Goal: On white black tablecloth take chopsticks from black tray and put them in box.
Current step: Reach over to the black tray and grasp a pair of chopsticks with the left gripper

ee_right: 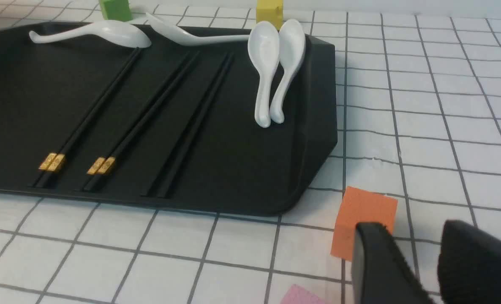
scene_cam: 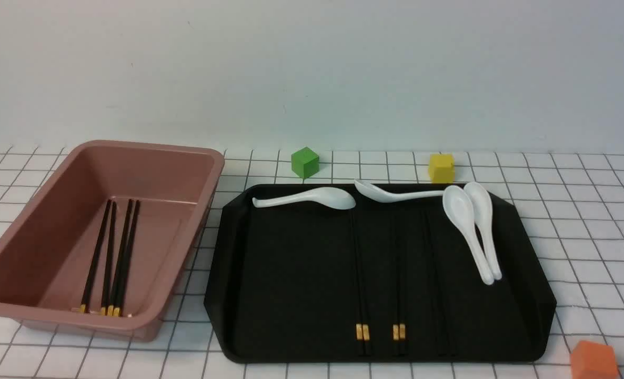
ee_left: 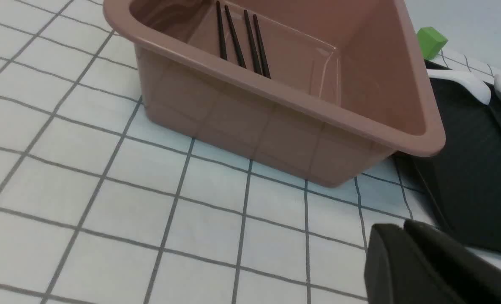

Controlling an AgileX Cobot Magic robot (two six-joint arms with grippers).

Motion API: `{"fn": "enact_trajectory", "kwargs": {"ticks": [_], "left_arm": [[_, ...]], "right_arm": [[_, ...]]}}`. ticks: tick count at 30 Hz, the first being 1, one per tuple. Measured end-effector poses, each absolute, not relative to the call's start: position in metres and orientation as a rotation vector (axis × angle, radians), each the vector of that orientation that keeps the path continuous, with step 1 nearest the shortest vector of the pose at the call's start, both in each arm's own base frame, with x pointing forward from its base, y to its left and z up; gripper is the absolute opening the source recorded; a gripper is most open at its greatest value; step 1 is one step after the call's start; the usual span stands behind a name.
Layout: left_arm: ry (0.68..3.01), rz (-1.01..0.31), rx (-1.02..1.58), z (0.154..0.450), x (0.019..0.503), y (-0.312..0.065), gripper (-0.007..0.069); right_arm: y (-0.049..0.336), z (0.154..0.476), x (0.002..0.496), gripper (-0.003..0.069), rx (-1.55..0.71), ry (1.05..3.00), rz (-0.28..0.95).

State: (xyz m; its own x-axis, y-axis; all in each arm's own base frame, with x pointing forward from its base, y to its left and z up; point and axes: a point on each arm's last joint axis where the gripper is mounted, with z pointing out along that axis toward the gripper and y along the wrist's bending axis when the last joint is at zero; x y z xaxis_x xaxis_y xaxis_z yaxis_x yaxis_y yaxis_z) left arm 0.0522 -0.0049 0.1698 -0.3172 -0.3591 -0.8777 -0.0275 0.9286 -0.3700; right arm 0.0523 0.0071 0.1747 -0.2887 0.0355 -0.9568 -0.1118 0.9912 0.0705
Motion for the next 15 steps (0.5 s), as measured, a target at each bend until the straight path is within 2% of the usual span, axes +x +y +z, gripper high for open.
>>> {"fn": "enact_trajectory", "kwargs": {"ticks": [15], "left_arm": [[1.873,-0.279,-0.244,0.1699,0.0525,-0.0029,0.0060]], "right_arm": [[0.0071,0.1747,0.0523,0.0240,-0.055,1.859,0.143]]}}
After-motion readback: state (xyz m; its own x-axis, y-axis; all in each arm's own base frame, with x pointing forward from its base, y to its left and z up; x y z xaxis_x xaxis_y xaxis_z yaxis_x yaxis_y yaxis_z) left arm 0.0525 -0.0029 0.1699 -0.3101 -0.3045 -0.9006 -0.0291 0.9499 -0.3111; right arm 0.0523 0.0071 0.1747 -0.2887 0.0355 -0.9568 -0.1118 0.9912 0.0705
